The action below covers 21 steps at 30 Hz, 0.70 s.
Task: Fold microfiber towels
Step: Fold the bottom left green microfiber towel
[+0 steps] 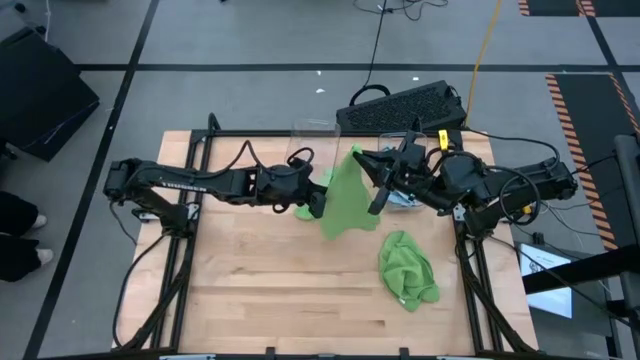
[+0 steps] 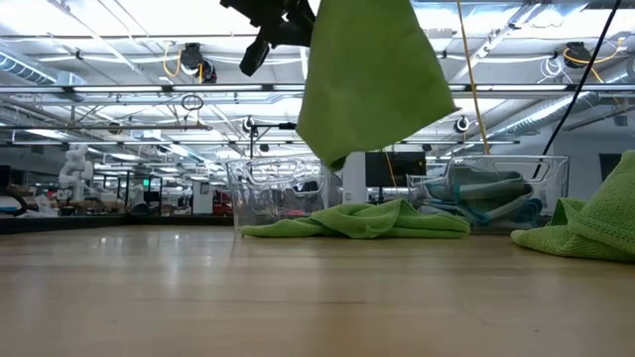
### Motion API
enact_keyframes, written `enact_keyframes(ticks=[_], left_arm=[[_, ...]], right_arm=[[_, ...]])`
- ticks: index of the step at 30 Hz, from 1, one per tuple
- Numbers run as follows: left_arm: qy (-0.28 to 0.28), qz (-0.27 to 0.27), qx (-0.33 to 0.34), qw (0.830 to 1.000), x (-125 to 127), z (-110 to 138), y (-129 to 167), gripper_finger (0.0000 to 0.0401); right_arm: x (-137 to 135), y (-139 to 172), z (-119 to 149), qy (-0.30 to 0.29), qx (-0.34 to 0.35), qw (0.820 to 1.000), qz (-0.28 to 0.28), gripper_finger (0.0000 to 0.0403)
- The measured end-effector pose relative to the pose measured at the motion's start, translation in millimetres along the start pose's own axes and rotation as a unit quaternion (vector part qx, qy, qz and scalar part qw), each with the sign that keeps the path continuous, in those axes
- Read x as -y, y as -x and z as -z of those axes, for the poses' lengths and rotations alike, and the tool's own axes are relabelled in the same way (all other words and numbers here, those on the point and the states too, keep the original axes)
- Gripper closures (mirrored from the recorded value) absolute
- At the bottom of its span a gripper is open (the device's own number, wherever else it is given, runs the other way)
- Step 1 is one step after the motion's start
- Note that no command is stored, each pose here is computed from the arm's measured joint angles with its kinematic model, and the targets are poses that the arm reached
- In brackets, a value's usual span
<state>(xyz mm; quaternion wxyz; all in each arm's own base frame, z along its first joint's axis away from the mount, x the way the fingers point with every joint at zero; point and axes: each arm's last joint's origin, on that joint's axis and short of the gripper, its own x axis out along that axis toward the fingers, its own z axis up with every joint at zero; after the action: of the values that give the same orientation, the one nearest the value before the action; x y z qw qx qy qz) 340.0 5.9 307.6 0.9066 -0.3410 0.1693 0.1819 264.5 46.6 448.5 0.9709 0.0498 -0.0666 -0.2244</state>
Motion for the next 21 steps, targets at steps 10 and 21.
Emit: enact_keyframes(ticks=[10, 21], left_arm=[[0.046, 0.049, 0.021, 0.998, 8, -6, 1, 0.0292], [0.026, 0.055, 0.076, 0.995, 13, -17, 13, 0.0261]], right_arm=[[-2, 0, 1, 0.000, -0.003, 1.000, -0.027, 0.0399], [0, 4, -4, -0.006, 0.003, 0.999, -0.044, 0.0399]])
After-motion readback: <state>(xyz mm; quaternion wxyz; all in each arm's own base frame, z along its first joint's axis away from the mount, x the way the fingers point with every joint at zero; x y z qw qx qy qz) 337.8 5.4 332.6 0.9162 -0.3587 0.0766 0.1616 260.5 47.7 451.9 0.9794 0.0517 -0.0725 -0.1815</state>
